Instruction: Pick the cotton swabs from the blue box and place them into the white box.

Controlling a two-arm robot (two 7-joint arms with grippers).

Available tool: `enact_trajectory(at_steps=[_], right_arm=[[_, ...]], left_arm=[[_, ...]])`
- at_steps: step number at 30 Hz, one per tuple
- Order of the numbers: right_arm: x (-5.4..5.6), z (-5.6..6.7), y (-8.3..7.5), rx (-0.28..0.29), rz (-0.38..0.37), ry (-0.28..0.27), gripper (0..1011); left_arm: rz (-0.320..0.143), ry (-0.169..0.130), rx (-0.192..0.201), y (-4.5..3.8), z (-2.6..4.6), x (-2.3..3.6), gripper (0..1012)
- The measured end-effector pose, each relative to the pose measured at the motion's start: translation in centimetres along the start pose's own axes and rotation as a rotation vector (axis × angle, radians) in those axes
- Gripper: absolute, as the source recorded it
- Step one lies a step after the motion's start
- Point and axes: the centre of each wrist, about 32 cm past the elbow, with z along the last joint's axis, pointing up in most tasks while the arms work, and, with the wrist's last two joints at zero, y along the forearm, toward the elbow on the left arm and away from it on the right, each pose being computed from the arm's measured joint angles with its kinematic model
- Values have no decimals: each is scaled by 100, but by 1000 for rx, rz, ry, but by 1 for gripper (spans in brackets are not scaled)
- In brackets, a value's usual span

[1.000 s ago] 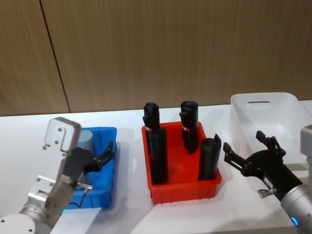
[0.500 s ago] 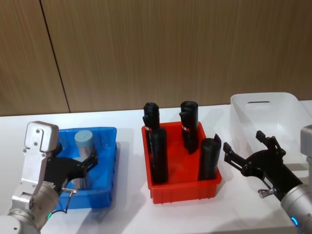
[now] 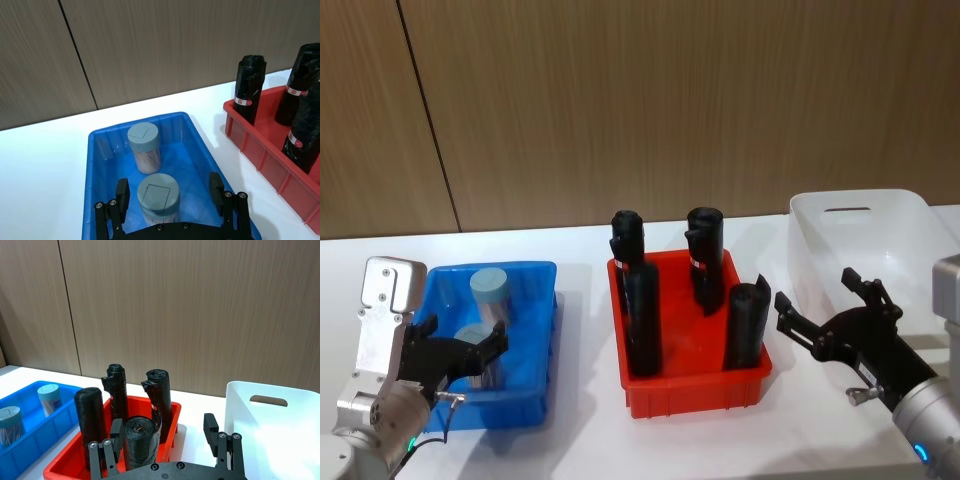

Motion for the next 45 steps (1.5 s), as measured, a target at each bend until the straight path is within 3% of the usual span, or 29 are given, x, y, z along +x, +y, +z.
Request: enact_trajectory(at_steps=[14, 25, 45], right_arm=[[0, 0, 0, 0, 0, 0, 1002], [0, 0, 0, 0, 0, 0, 1002], [0, 0, 0, 0, 0, 0, 1002]], left_arm=[[8, 30, 77, -190, -77, 68, 1004], [3, 52, 113, -318, -137, 97, 1004], [-22, 63, 127, -494, -244, 124, 1004]])
